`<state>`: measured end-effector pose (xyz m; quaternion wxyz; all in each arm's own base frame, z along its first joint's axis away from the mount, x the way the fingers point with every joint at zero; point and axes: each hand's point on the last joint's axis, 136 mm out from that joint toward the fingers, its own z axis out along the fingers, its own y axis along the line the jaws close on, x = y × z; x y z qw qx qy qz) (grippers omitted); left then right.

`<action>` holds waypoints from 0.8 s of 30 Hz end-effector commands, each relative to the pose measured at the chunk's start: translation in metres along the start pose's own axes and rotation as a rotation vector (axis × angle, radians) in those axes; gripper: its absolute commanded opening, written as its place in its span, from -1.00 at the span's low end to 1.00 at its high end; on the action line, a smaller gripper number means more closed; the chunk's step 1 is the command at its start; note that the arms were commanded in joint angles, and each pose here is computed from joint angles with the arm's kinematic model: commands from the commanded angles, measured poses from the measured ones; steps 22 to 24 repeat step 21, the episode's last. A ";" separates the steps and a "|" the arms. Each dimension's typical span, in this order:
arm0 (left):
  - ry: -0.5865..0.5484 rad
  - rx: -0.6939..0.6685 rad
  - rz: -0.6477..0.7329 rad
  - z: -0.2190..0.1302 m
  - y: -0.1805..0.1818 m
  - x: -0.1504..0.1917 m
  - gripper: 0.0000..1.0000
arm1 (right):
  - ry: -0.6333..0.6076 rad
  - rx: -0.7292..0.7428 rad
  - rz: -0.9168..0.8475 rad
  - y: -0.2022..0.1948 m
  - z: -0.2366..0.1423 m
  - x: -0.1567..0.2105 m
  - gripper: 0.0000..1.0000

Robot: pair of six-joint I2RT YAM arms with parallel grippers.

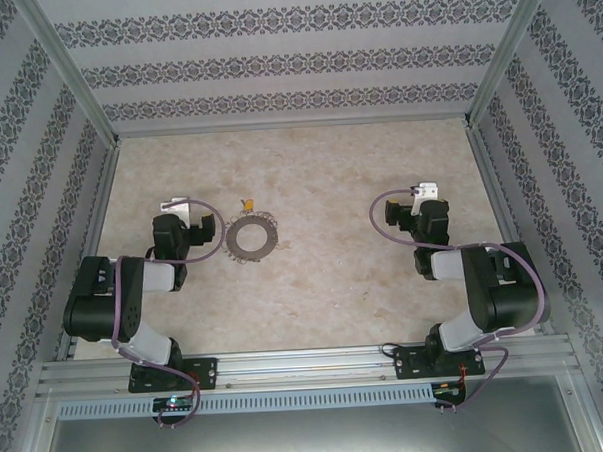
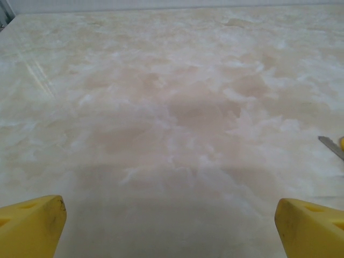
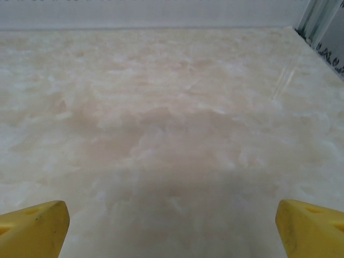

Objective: Put the keys on the keyring

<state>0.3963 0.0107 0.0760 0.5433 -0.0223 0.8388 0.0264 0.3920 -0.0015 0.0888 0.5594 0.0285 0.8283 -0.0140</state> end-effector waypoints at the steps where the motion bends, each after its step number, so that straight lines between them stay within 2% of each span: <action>1: -0.056 0.005 0.000 0.000 0.002 -0.010 1.00 | -0.067 -0.010 0.000 -0.001 0.000 -0.017 0.96; 24: -0.057 0.006 0.000 0.000 0.001 -0.010 1.00 | -0.060 -0.034 -0.007 0.002 -0.001 -0.017 0.96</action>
